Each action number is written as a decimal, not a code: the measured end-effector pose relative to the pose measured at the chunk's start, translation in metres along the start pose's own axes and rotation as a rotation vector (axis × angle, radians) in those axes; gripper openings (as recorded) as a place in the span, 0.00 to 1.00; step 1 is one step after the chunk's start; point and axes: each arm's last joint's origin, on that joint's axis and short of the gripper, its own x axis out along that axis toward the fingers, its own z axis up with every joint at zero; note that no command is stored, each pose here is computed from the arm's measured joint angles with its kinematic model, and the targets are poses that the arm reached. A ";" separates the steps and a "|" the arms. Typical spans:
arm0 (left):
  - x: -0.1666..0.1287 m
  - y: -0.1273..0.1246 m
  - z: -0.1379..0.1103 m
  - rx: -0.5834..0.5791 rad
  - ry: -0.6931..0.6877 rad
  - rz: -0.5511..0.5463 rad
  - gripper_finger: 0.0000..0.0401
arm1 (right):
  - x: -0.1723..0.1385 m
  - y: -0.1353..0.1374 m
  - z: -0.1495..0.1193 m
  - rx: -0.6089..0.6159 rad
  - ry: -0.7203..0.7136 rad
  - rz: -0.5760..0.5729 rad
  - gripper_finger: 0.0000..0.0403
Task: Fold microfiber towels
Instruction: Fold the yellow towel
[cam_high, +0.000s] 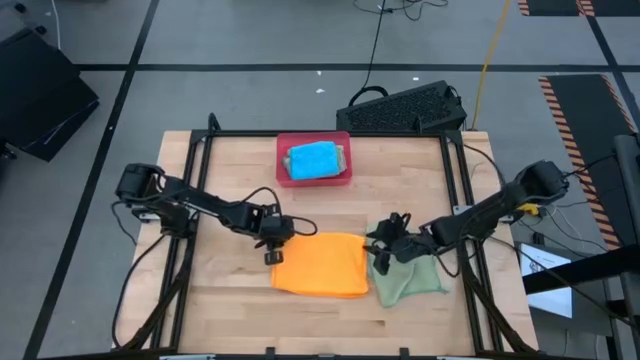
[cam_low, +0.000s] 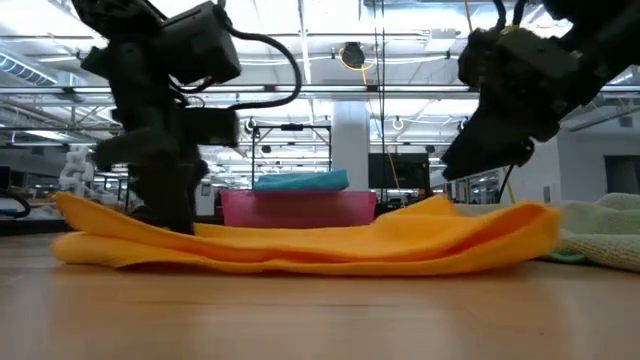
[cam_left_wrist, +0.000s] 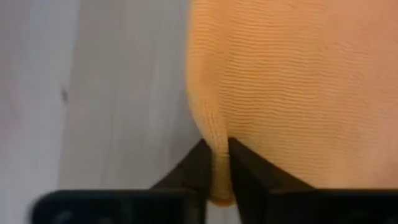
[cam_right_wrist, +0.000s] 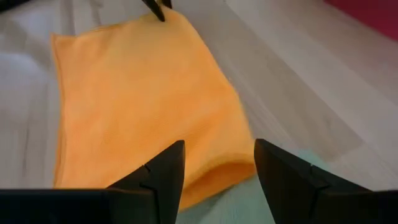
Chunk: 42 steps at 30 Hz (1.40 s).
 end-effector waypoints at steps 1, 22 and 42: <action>-0.002 -0.002 -0.002 0.009 0.015 -0.002 0.10 | 0.004 0.001 0.000 -0.008 -0.009 0.003 0.46; -0.058 -0.023 -0.025 -0.011 -0.025 0.048 0.02 | 0.078 -0.011 0.032 -0.070 -0.031 0.011 0.46; -0.060 -0.038 -0.029 0.024 -0.081 0.086 0.03 | 0.101 -0.034 0.024 -0.107 0.085 0.006 0.66</action>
